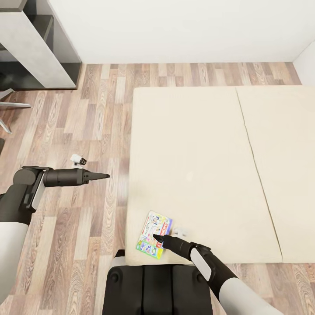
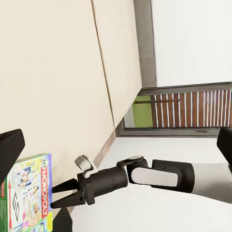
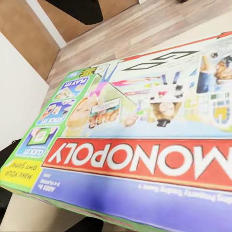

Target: Put all the toys in the child's room - the three board games (two on the bed and one on the table), the two jigsaw puzzles on the table, and the tennis ball on the table - inside the toy box on the table in the child's room.

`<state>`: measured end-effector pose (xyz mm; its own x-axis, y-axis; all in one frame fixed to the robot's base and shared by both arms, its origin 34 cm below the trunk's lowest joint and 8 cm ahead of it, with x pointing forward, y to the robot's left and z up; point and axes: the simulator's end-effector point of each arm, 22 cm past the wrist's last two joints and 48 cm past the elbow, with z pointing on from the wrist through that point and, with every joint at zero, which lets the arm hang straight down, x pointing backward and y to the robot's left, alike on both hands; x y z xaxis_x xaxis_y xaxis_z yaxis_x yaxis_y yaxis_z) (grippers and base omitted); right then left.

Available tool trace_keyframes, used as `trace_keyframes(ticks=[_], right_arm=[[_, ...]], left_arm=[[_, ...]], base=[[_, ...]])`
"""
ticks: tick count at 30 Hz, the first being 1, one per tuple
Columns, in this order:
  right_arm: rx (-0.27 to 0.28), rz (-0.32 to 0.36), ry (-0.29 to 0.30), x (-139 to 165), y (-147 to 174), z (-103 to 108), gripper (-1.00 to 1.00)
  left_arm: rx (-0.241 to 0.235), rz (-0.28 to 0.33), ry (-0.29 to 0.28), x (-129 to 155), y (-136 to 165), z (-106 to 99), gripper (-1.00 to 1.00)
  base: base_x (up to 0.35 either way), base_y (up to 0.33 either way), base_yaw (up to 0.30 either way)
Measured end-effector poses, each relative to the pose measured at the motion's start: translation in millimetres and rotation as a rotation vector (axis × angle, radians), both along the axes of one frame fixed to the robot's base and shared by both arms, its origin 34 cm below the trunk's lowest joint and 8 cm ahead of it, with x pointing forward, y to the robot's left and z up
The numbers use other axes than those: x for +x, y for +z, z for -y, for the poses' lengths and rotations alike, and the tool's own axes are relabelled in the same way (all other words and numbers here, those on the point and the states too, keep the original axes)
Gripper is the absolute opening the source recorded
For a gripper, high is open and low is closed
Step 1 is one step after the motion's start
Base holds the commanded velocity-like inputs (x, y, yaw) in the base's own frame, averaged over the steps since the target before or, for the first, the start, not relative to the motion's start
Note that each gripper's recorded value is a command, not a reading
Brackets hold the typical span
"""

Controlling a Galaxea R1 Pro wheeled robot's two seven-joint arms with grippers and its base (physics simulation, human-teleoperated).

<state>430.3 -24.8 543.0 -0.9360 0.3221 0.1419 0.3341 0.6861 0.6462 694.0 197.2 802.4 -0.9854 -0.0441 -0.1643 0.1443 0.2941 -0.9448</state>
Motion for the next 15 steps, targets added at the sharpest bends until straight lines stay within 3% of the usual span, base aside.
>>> trace_keyframes(ticks=[15], right_arm=[[0.001,0.001,-0.001,0.6,0.2,-0.2,1.0]], left_arm=[[0.001,0.0,0.0,0.0,-0.2,0.0,1.0]], base=[[0.0,0.051,0.0]])
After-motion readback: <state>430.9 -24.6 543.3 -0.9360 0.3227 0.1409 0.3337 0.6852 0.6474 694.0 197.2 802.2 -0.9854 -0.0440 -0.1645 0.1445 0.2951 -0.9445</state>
